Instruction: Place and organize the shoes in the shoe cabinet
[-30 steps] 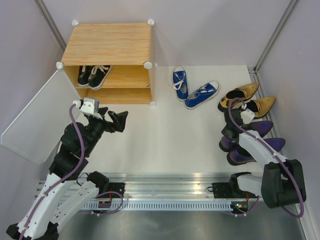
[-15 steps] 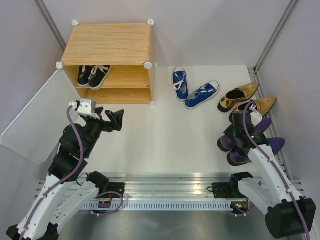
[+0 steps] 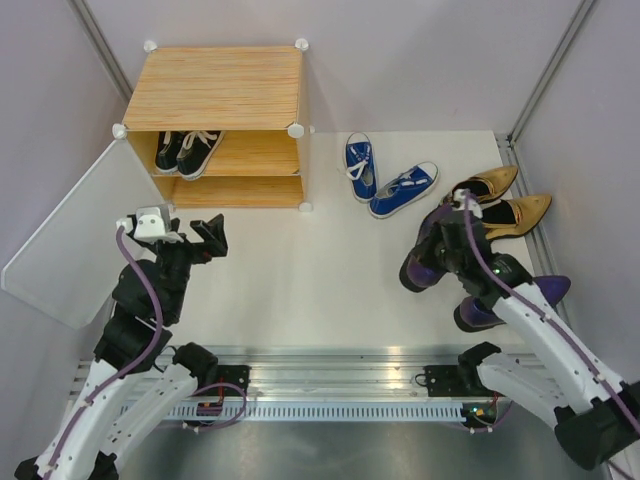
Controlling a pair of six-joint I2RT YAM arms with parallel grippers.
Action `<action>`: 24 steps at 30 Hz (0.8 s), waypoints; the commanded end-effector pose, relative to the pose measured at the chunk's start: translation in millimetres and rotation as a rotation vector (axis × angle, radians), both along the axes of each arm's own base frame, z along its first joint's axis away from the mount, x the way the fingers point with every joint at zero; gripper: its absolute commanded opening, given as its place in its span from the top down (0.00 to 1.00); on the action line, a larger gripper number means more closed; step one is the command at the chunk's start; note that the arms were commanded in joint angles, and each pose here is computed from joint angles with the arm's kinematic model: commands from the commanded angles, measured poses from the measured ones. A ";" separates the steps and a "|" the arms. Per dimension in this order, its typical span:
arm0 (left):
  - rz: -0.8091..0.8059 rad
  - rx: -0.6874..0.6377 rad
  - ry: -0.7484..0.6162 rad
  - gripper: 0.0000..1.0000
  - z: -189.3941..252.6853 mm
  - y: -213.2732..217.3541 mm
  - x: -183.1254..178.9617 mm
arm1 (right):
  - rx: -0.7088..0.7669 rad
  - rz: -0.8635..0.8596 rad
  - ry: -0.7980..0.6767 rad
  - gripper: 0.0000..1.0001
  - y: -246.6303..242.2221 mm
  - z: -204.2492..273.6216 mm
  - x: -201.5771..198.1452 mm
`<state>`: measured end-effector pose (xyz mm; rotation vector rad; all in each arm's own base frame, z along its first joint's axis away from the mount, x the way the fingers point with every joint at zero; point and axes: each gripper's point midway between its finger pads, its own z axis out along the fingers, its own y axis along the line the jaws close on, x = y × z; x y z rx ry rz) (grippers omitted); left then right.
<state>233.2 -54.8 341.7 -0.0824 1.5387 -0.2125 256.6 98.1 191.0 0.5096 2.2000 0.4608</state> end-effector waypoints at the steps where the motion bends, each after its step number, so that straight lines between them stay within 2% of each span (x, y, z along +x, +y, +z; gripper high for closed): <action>1: 0.170 0.010 -0.048 0.01 8.3 31.7 0.9 | 0.008 0.201 -0.153 0.99 64.8 36.8 14.6; 4: 0.197 0.017 -0.052 0.01 7.7 36.6 1.7 | -0.023 0.392 -0.144 0.99 136.6 26.9 -9.3; 5: 0.201 0.025 -0.048 0.01 6.1 37.1 2.4 | -0.044 0.391 -0.171 0.99 147.7 32.8 -7.9; 6: 0.205 0.027 -0.050 0.01 6.3 38.3 2.3 | -0.079 0.425 -0.142 0.99 164.9 18.8 -10.8; 7: 0.210 0.030 -0.050 0.00 6.0 38.9 2.7 | -0.086 0.490 -0.137 0.99 187.5 14.7 -25.6; 10: 0.231 0.037 -0.055 0.01 5.6 43.1 2.2 | -0.081 0.587 -0.129 0.99 237.1 9.3 -37.3; 15: 0.248 0.033 -0.077 0.01 5.6 47.2 0.3 | -0.101 0.671 -0.099 0.99 288.2 -17.2 -35.9; 19: 0.251 0.042 -0.078 0.01 4.9 47.5 1.1 | -0.101 0.648 -0.113 0.99 315.2 -15.9 -17.0; 24: 0.235 0.041 -0.081 0.00 5.8 44.9 1.4 | -0.088 0.546 -0.057 0.99 337.7 -43.7 1.6</action>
